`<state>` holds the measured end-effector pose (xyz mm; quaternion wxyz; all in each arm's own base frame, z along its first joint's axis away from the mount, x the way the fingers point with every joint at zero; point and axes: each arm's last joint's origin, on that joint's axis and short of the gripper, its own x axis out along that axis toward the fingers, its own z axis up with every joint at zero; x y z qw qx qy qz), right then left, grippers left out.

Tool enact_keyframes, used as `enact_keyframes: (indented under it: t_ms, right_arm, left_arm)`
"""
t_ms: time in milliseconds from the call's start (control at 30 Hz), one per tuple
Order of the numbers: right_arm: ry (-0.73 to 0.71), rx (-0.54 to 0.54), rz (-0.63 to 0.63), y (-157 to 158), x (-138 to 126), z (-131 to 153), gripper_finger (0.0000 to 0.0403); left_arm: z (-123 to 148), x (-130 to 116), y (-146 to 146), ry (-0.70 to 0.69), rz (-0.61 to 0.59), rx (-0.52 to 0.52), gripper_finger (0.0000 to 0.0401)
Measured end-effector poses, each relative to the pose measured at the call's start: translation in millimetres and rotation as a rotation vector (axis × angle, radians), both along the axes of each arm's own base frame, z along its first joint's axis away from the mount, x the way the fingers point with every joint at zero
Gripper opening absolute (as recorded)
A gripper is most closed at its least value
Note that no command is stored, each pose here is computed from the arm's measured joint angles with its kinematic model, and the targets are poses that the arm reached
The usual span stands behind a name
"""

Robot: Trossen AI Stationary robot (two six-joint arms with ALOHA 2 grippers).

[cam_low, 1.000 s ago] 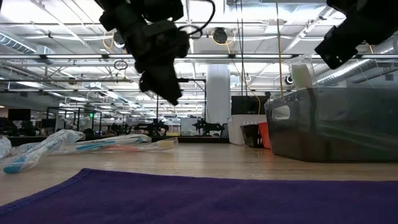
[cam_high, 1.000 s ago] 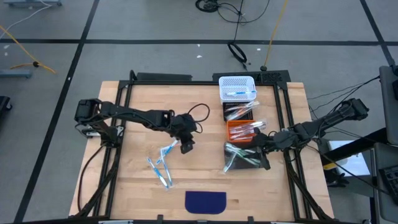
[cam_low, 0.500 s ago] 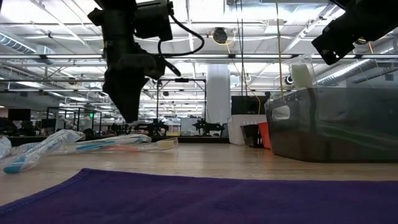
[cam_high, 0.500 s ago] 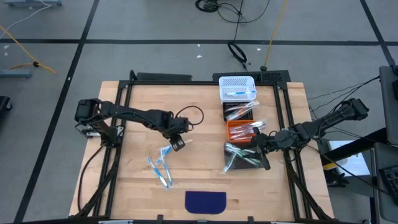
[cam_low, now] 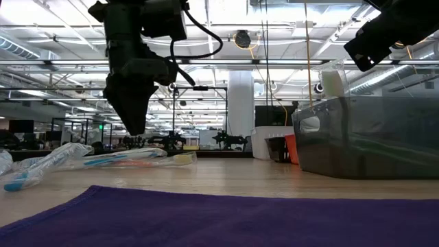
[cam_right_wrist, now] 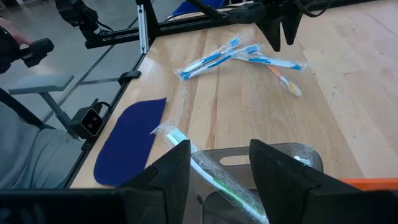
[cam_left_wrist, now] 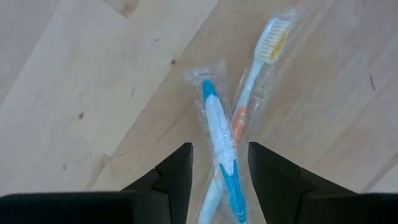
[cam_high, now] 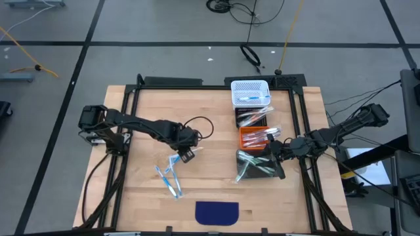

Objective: Pick & Place Toothbrushes
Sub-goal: Put the blue toothbrush into the white bin

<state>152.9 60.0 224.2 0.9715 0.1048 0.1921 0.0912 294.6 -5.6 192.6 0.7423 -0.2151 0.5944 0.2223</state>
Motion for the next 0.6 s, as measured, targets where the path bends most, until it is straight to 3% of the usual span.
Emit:
enact_keyframes:
  t_ms: [367,600]
  right_arm:
    - [0.0,0.003,-0.001,0.0,0.1,0.0,0.0155]
    - [0.001,0.002,-0.001,0.0,0.1,0.0,0.0155]
  left_arm:
    - [-18.0,-2.9,-3.0,0.065,0.031,-0.025,0.0158]
    - [-23.5,-5.8,-2.9,0.063,0.053,-0.029,0.0184]
